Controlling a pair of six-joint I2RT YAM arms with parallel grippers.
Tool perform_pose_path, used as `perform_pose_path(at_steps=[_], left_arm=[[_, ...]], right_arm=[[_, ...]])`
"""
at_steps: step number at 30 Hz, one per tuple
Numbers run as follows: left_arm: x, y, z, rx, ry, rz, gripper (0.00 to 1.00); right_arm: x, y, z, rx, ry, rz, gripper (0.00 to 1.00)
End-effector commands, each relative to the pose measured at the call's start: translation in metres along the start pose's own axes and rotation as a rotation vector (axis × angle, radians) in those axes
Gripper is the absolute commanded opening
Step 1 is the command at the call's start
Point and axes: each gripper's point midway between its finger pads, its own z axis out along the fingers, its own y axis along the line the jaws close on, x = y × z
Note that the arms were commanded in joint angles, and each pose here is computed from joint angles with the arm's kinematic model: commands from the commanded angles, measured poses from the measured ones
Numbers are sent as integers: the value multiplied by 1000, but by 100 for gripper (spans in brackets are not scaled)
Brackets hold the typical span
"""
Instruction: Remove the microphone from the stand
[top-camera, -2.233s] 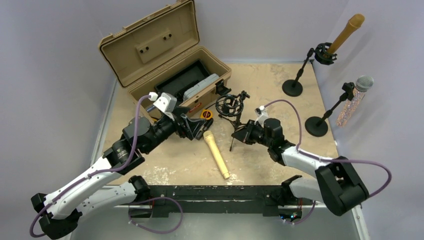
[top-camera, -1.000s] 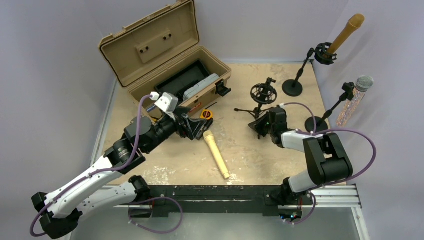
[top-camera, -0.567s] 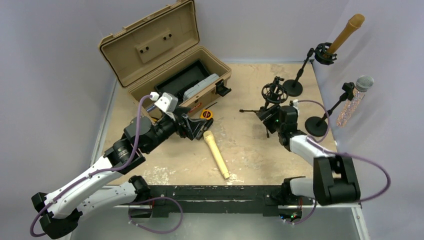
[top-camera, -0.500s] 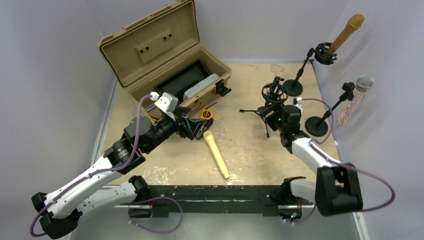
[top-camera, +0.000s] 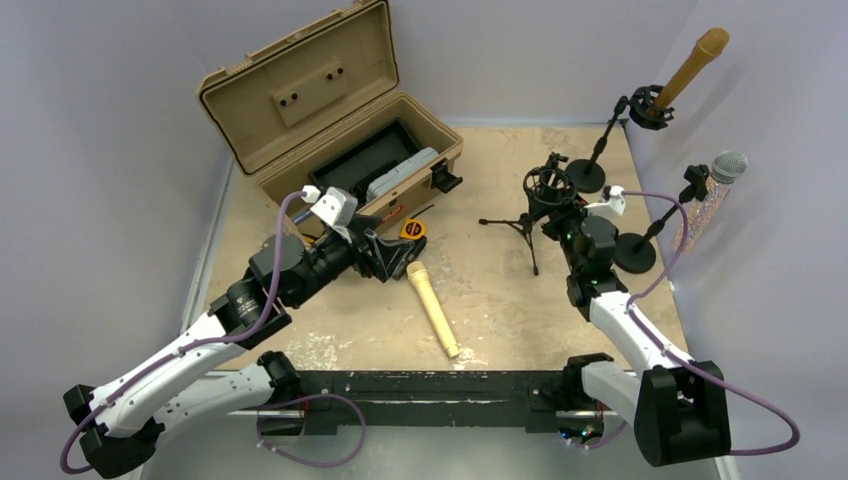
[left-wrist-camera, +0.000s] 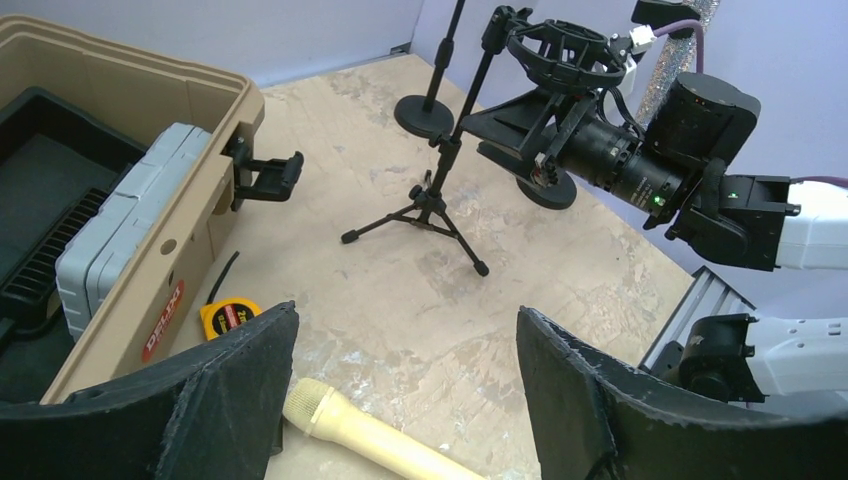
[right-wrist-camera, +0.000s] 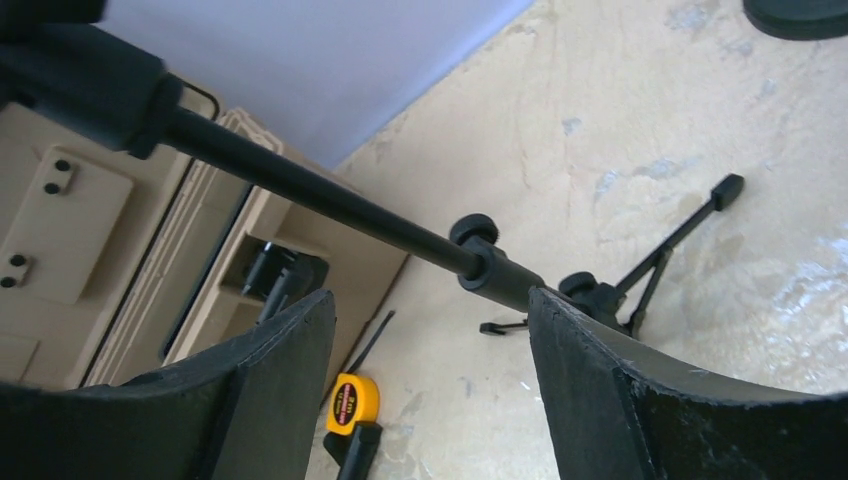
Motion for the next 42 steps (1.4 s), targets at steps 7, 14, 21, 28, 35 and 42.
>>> perform_pose_path(at_steps=[7,14,21,28,35,42], left_arm=[[-10,-10,-1,50,-44,-32,77],[-10,-10,-1,50,-43,-28,77],[-6,-10,2,52,-31,-27,77],[-2,-10,5,52,-23,-27,77],[2,-8,10,41,-2,-11,77],[11,1,30,11,70,-126,79]], right_arm=[[-41,32,19,-82,-147,-37,70],[-50,55,19,-223,-215,-82,62],[-52,63,18,-302,-280,-162,44],[-10,90,7,-605,-214,-369,12],[40,135,-19,-1008,-104,-588,0],[59,146,-18,-1017,-69,-649,0]])
